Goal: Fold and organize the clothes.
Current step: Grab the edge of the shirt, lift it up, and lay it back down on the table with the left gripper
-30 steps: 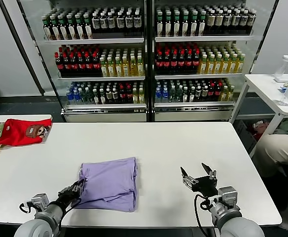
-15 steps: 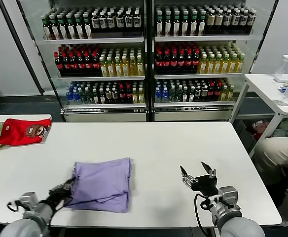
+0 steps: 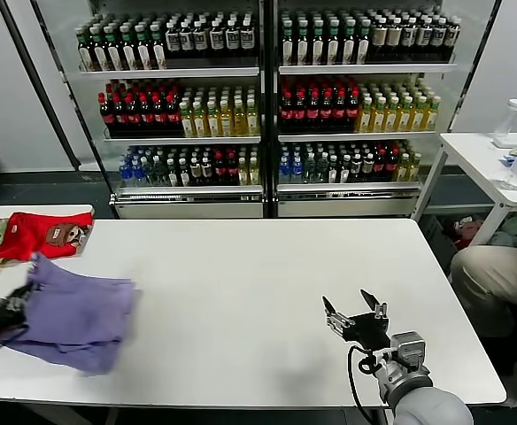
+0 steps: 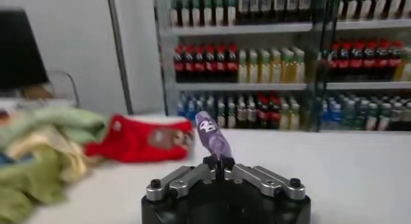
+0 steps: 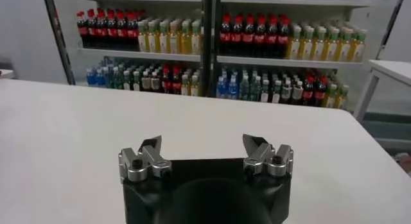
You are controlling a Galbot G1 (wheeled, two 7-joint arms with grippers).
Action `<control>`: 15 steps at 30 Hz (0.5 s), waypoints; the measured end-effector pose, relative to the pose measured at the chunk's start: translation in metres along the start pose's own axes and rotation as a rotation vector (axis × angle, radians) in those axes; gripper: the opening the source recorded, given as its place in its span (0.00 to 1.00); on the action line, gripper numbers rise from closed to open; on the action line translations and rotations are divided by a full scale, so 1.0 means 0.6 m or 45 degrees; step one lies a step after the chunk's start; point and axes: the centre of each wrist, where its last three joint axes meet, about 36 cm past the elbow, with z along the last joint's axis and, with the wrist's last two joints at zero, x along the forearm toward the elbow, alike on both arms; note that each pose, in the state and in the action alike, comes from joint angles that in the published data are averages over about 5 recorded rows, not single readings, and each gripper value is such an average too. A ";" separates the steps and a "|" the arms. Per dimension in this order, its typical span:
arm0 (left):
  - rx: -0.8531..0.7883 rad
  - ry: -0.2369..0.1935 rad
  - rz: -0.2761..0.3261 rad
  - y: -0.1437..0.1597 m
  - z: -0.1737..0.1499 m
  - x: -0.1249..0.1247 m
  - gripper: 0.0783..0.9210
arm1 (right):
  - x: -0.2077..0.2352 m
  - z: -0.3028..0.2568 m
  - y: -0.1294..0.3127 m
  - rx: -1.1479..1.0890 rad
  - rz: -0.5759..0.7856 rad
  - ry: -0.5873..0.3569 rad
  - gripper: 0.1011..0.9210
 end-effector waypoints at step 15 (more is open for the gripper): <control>0.048 0.008 0.423 -0.236 0.039 0.006 0.03 | 0.013 0.007 0.002 0.018 0.018 0.016 0.88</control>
